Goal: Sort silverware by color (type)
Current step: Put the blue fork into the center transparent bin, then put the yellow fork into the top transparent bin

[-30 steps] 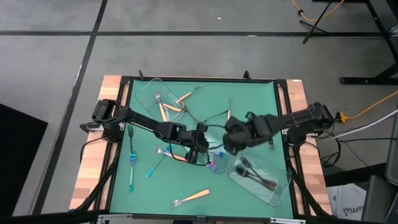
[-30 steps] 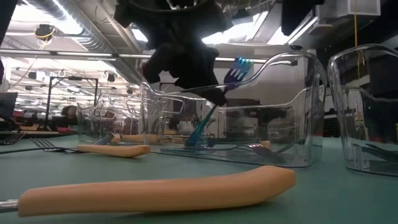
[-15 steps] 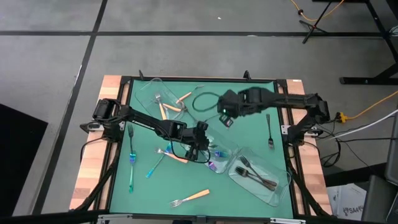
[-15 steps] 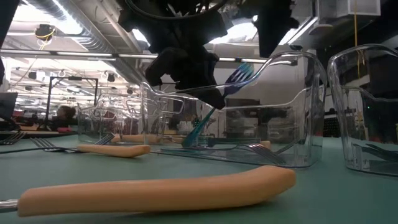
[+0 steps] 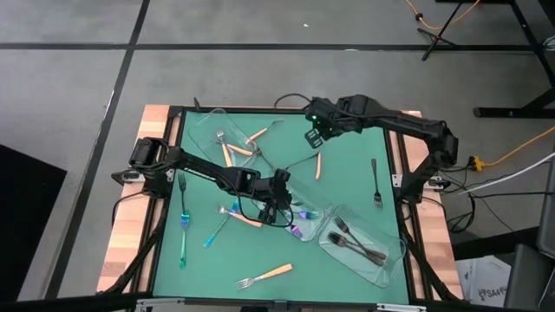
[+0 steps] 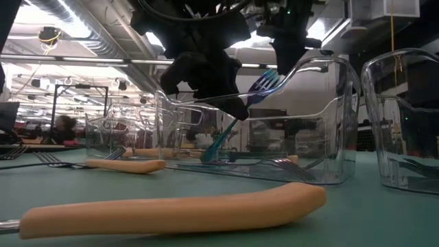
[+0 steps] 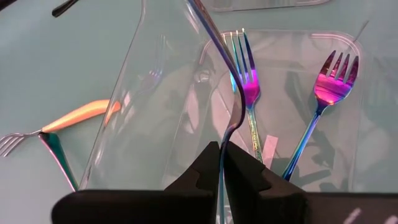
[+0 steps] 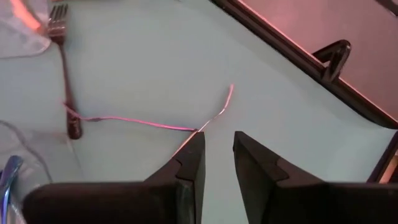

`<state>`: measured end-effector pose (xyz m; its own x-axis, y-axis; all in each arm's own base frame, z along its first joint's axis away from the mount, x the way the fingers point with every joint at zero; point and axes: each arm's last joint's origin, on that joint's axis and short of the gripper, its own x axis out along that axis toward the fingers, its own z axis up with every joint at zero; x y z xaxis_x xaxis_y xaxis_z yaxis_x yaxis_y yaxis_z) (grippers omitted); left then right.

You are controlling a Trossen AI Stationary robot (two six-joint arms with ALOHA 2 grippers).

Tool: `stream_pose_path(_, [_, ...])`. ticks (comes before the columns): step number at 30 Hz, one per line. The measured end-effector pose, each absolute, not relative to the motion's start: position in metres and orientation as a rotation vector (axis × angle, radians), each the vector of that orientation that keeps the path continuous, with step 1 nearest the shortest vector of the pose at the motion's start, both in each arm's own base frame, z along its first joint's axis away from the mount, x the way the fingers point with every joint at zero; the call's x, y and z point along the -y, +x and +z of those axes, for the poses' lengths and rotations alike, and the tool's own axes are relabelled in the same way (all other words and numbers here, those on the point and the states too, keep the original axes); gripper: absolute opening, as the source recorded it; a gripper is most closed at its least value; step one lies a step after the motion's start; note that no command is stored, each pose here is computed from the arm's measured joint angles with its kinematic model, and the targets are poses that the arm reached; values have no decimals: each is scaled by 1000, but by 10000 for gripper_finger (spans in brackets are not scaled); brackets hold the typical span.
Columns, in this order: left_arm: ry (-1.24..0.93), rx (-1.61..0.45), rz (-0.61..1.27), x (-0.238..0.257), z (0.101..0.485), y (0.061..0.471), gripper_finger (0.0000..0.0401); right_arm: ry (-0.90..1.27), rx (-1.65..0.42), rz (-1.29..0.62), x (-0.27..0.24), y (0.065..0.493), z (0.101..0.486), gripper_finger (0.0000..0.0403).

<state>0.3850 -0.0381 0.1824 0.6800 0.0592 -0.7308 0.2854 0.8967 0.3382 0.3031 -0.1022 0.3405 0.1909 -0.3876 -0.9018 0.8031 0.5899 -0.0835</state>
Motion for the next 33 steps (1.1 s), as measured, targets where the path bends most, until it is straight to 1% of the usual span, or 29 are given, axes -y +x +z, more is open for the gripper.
stream_pose_path(6, [452,-820,-132,38,182,385,15,478,-1078,-907,112,299,340,76])
stream_pose_path(12, [452,-820,-132,38,182,385,18,452,-1090,-888,112,300,340,76])
stream_pose_path(22, [450,-819,-126,38,182,385,77,451,-1091,-887,112,300,340,76])
stream_pose_path(28, [450,-809,-122,38,187,383,81,477,-1124,-881,117,300,322,76])
stream_pose_path(33, [446,-760,-114,38,206,379,82,530,-1140,-858,123,300,299,76])
